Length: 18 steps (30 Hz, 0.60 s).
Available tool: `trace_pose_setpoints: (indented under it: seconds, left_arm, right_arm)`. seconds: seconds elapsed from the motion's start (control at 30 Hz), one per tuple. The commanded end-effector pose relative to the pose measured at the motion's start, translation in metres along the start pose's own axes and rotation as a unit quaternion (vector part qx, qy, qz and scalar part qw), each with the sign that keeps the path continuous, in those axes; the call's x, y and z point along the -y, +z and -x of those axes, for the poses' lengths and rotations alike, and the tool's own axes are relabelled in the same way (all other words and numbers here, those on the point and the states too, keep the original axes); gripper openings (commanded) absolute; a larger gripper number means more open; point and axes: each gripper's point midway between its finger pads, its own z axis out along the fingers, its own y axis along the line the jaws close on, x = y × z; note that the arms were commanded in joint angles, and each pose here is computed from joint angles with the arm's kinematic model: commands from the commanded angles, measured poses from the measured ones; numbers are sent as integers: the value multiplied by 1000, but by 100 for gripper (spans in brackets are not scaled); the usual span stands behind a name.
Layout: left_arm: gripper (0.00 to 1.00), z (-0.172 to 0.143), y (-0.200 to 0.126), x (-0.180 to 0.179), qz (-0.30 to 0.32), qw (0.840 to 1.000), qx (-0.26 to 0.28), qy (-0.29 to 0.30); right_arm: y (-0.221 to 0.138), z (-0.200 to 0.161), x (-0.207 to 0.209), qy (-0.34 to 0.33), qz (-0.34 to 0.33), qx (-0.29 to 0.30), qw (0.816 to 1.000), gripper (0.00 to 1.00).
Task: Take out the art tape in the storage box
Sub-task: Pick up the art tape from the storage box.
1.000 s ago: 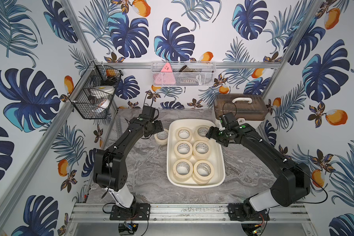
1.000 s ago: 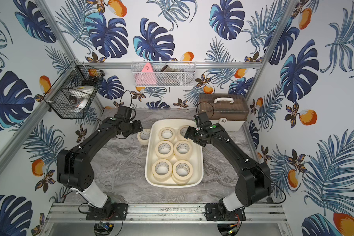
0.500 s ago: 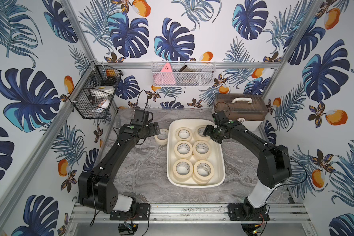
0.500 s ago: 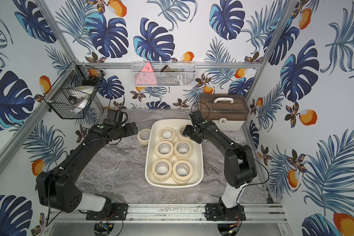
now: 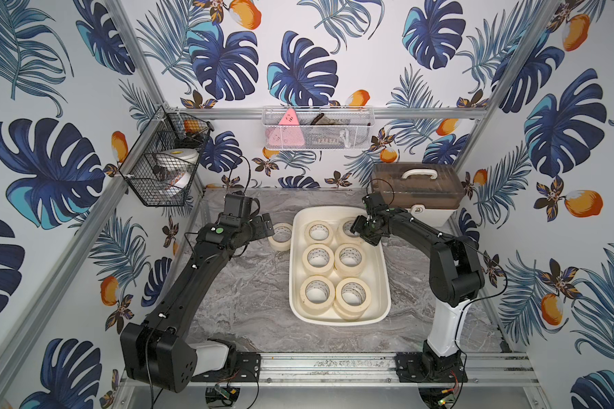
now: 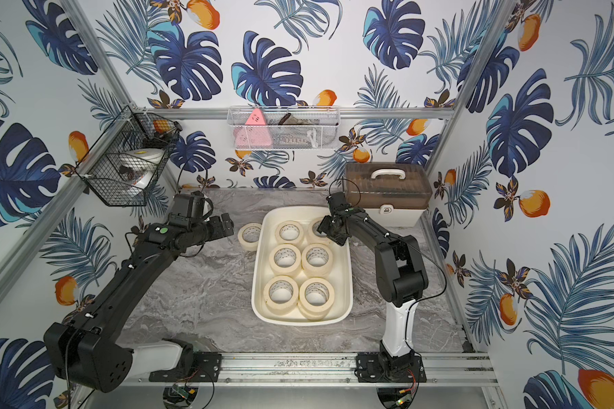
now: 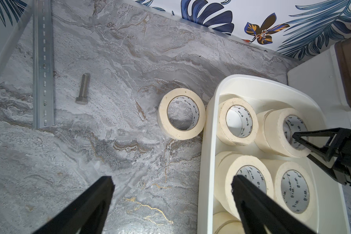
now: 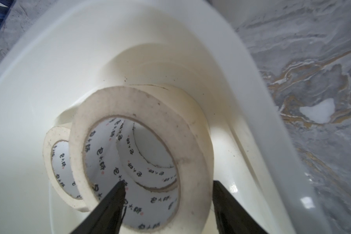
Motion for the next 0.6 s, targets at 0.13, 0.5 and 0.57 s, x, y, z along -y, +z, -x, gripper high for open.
trace_pose_setpoints:
  seconds: [0.13,0.5,0.57]
  left_arm:
    - [99,6,-3,1,-1,1000,9,0]
    - [99,13,-10,5,-11,1000,22,-5]
    - [99,13,-10,6,-11,1000,22,-5]
  right_arm:
    - [4,17,-8,-8,10,30,999,62]
    - [17,9,-12,-26,23,4,999,55]
    - [18,7,-12,-30,26,0,999,51]
